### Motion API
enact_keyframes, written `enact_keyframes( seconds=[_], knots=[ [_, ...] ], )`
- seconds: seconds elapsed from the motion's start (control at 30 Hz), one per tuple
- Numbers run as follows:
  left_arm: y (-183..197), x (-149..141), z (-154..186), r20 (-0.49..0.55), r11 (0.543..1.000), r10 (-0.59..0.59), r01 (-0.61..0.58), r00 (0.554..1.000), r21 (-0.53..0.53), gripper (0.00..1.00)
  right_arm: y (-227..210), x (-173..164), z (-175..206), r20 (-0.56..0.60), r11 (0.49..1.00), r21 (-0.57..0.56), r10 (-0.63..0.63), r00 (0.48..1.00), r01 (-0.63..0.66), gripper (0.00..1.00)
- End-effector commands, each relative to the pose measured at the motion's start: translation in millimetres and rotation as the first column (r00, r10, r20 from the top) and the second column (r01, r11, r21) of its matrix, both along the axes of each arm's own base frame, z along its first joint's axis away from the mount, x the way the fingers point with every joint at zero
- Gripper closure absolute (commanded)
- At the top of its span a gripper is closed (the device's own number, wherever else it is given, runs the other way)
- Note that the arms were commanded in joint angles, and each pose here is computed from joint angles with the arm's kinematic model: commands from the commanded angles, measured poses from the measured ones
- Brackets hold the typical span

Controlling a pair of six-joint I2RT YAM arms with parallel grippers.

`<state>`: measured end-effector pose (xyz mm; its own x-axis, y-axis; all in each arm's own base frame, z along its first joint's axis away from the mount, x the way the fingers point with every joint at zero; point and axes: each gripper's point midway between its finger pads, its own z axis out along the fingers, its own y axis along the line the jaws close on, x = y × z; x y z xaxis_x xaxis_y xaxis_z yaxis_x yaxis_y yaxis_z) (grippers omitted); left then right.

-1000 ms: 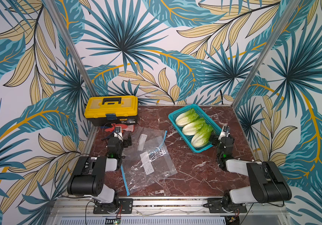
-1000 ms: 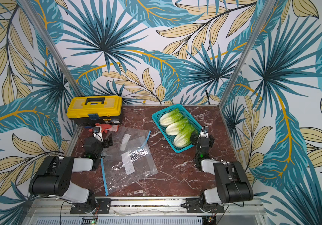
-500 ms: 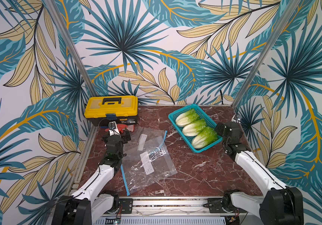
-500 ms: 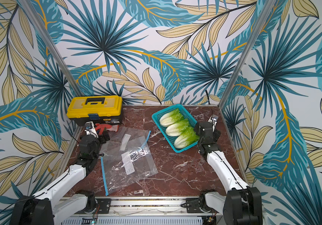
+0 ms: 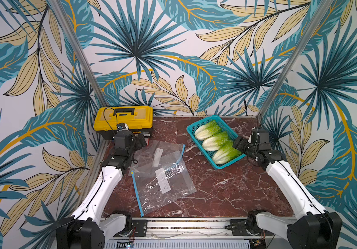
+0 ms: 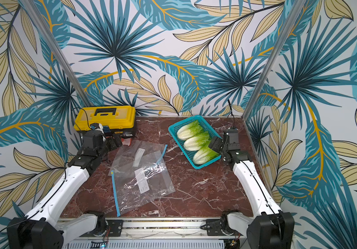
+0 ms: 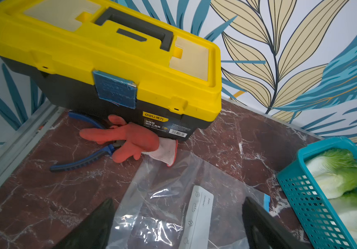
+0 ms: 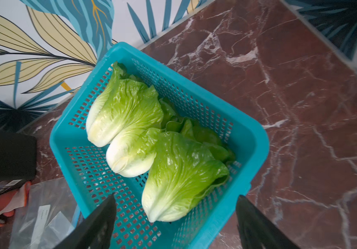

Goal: Put the chinese cabbages into a zipper bag and zip it
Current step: Pick up the zipper food storage bag at the center of the board.

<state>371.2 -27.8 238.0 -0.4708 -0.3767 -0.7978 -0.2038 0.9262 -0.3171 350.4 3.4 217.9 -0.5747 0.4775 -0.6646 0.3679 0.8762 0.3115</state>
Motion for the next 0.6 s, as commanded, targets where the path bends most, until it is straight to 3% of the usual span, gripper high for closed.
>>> enact_keyframes(
  seconds=[0.0, 0.1, 0.2, 0.33, 0.5, 0.57],
  knots=[
    [-35.8, -16.4, -10.7, -0.139, 0.994, -0.096, 0.102, 0.986, 0.042, 0.07, -16.6, -49.4, -31.4, -0.23, 0.996, -0.089, -0.041, 0.972, 0.02, 0.12],
    [-67.6, -23.3, -12.0, -0.152, 0.984, -0.138, 0.153, 0.979, 0.095, 0.07, -14.6, -62.2, -36.8, -0.241, 0.997, -0.072, -0.034, 0.97, 0.017, 0.11],
    [-94.6, -29.1, -19.9, -0.172, 0.977, -0.186, 0.2, 0.967, 0.073, 0.07, -18.2, -69.8, -49.0, -0.303, 0.996, -0.09, -0.053, 0.951, 0.027, 0.11],
    [-121.8, -37.5, -38.0, -0.227, 0.962, -0.265, 0.271, 0.937, -0.002, 0.09, 1.4, -67.9, -33.5, -0.311, 0.96, -0.268, -0.008, 0.95, -0.079, 0.13],
    [-99.3, -53.2, -57.3, -0.269, 0.978, -0.191, 0.206, 0.944, 0.026, 0.11, 72.4, -58.4, -19.5, -0.313, 0.89, -0.367, 0.155, 0.937, -0.27, 0.13],
    [-88.8, -59.3, -63.2, -0.298, 0.984, -0.168, 0.178, 0.94, 0.007, 0.15, 107.5, -52.6, -14.9, -0.315, 0.829, -0.421, 0.248, 0.916, -0.369, 0.13]
  ],
)
